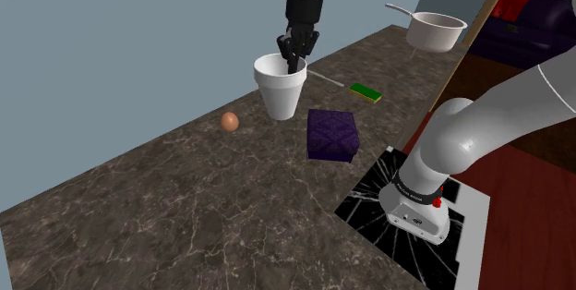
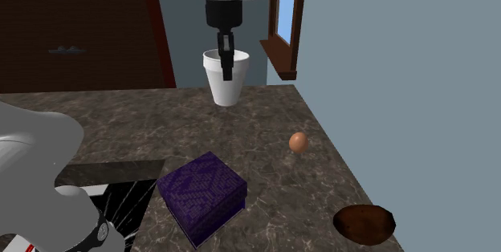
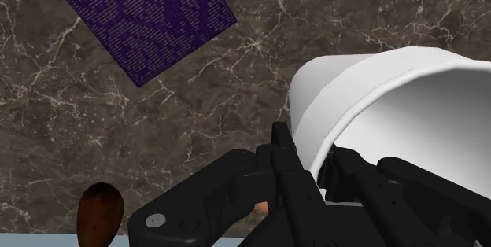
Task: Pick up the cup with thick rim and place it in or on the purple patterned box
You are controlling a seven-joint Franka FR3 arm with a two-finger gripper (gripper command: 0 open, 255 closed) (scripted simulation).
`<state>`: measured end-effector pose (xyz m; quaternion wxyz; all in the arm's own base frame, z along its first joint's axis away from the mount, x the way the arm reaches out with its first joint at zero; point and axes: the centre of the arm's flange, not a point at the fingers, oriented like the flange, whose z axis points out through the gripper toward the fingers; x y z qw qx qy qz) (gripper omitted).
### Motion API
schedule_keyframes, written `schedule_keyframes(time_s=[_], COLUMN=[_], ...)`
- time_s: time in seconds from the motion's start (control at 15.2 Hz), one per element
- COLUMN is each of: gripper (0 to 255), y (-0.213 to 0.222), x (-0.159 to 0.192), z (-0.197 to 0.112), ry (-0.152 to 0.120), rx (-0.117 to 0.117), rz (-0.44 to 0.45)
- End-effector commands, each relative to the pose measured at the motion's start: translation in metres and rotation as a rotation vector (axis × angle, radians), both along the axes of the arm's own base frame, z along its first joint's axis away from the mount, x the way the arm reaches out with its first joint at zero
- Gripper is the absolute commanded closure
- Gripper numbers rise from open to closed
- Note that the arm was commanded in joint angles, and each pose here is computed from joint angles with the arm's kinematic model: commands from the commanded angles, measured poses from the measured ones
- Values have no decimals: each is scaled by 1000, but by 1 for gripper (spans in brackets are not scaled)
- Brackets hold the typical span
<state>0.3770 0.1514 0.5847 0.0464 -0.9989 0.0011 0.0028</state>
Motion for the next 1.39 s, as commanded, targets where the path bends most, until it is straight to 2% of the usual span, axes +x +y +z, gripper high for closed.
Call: schedule_keyframes(time_s=[0.0,0.86,1.32], gripper=[255,255,255], y=[-18,-173,-173], x=[-7,-62,-62], z=[7,42,5], ry=[0,0,0], rx=[0,0,0], rz=[0,0,0])
